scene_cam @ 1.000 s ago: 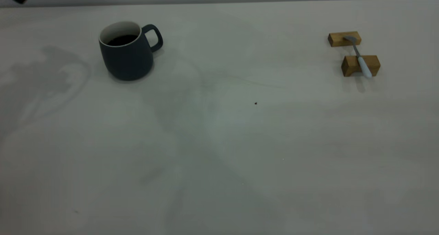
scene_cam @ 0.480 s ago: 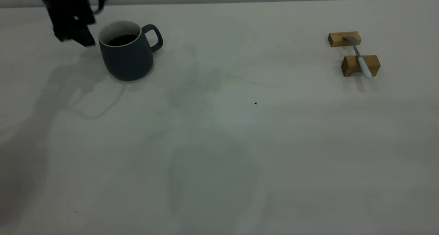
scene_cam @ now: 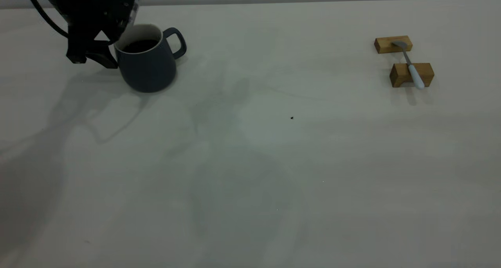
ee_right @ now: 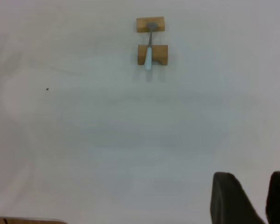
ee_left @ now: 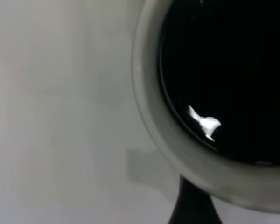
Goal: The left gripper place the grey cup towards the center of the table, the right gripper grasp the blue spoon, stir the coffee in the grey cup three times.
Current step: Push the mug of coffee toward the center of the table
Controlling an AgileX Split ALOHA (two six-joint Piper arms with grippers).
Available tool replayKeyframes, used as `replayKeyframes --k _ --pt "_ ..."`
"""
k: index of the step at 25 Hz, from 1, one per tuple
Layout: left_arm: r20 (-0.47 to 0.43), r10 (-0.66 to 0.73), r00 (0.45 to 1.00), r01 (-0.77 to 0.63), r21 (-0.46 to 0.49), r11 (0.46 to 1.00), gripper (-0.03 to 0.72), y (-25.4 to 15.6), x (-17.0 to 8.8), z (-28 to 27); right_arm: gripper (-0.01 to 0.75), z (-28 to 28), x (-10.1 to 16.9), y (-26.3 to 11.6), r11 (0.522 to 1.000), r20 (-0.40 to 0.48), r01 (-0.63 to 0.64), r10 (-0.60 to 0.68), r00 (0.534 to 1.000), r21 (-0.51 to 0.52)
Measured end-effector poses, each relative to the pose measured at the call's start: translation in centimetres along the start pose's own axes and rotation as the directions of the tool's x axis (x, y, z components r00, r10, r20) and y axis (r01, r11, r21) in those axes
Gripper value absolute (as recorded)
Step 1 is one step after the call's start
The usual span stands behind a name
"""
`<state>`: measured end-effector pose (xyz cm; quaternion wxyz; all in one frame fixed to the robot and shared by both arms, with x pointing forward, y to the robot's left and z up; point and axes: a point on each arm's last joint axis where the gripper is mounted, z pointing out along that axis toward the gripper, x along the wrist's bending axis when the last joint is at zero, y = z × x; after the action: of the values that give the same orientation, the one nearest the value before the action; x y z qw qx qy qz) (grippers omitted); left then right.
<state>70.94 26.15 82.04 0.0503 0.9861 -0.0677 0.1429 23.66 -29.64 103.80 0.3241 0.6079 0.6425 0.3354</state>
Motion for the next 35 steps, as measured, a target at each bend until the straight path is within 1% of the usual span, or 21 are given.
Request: replayKeyframes --k 6,10,15,23,27,35 --pt "-0.003 0.025 1.0 -0.025 -0.079 0.997 0.585 3.1 0.0 0.3 0.238 0.0 0.0 0.0 1.0 0.0 0.0 0.0 1.0 0.0" --pt "0.004 0.051 0.999 -0.05 -0.094 0.994 0.585 5.4 -0.2 1.0 0.238 0.0 0.0 0.0 1.0 0.0 0.0 0.0 1.0 0.0" --pt "0.013 0.056 0.998 -0.054 -0.113 0.992 0.585 9.3 -0.8 2.0 0.238 0.0 0.0 0.0 1.0 0.0 0.0 0.0 1.0 0.0" --pt "-0.029 0.054 0.998 -0.058 -0.143 0.988 0.585 15.6 -1.8 2.8 0.238 0.0 0.0 0.0 1.0 0.0 0.0 0.0 1.0 0.0" --pt "-0.046 0.059 0.997 -0.066 -0.161 0.985 0.585 17.7 -2.2 2.7 0.238 0.0 0.0 0.0 1.0 0.0 0.0 0.0 1.0 0.0" --pt "-0.06 0.059 0.996 -0.069 -0.189 0.98 0.585 19.6 -2.7 2.7 0.238 0.0 0.0 0.0 1.0 0.0 0.0 0.0 1.0 0.0"
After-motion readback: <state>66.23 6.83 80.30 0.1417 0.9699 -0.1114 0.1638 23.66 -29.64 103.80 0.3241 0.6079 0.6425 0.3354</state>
